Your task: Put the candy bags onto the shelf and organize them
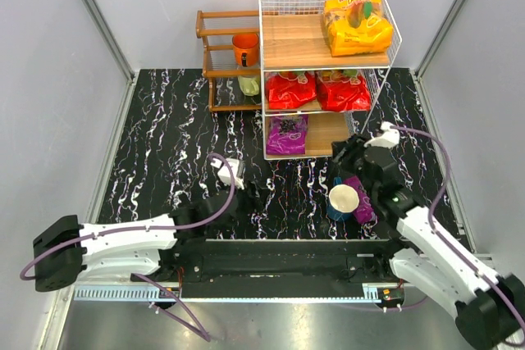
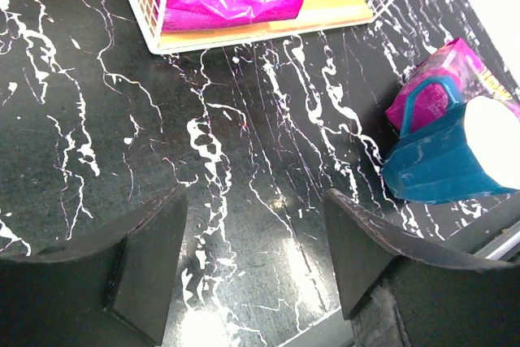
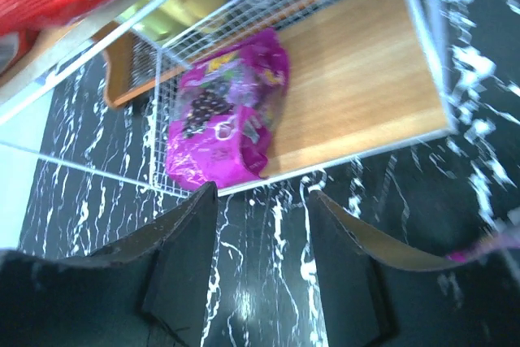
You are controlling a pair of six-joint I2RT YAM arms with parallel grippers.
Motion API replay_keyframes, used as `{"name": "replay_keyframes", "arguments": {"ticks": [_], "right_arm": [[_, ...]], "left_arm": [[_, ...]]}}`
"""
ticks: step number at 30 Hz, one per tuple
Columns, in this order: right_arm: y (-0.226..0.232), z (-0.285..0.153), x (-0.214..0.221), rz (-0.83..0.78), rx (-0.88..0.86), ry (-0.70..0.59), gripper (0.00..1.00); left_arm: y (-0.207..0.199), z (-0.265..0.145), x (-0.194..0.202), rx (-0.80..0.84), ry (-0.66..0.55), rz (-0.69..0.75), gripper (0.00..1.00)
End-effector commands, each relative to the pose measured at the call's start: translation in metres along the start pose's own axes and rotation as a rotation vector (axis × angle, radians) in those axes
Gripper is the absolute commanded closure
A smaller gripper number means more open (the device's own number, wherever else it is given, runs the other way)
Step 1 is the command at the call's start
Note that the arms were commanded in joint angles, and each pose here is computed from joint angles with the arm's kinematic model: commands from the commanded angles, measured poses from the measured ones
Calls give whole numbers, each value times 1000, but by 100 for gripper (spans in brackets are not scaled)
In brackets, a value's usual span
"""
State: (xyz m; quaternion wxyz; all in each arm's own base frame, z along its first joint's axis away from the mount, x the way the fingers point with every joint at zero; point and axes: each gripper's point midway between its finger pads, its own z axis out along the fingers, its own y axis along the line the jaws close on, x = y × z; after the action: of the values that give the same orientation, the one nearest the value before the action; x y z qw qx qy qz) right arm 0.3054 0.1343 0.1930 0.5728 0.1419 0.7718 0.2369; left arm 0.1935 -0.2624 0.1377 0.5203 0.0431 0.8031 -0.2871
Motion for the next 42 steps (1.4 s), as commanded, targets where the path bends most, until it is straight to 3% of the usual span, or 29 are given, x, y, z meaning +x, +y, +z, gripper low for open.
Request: {"name": "replay_keyframes", "arguments": {"ticks": [1, 6, 9, 12, 24, 28, 31, 32, 36, 42], "right_arm": [[-69, -53, 6, 142, 434, 74, 42], [-108, -90, 27, 242, 667, 113, 41], [-126, -104, 30, 245, 762, 94, 20], [-130, -109, 35, 252, 762, 99, 13], [-143, -121, 82, 486, 774, 135, 17], [-145, -117, 89, 511, 767, 129, 28], [-145, -111, 95, 543, 738, 116, 51], [-146, -108, 99, 562, 721, 109, 66], [-152, -110, 93, 564, 708, 56, 100], [-147, -121, 41, 478, 688, -87, 100]], "left_arm": [[-32, 9, -16, 79, -14, 20, 29], [-53, 15, -16, 149, -1, 28, 28], [-56, 15, -13, 166, 8, 15, 28], [-54, 14, -11, 168, 9, 13, 28], [-43, 12, -8, 142, 5, 24, 26], [-42, 12, -6, 139, 6, 27, 26], [-40, 12, -5, 134, 6, 27, 26], [-39, 11, -6, 134, 4, 25, 26], [-34, 9, -4, 123, 3, 21, 26], [-27, 7, -3, 106, -1, 12, 26]]}}
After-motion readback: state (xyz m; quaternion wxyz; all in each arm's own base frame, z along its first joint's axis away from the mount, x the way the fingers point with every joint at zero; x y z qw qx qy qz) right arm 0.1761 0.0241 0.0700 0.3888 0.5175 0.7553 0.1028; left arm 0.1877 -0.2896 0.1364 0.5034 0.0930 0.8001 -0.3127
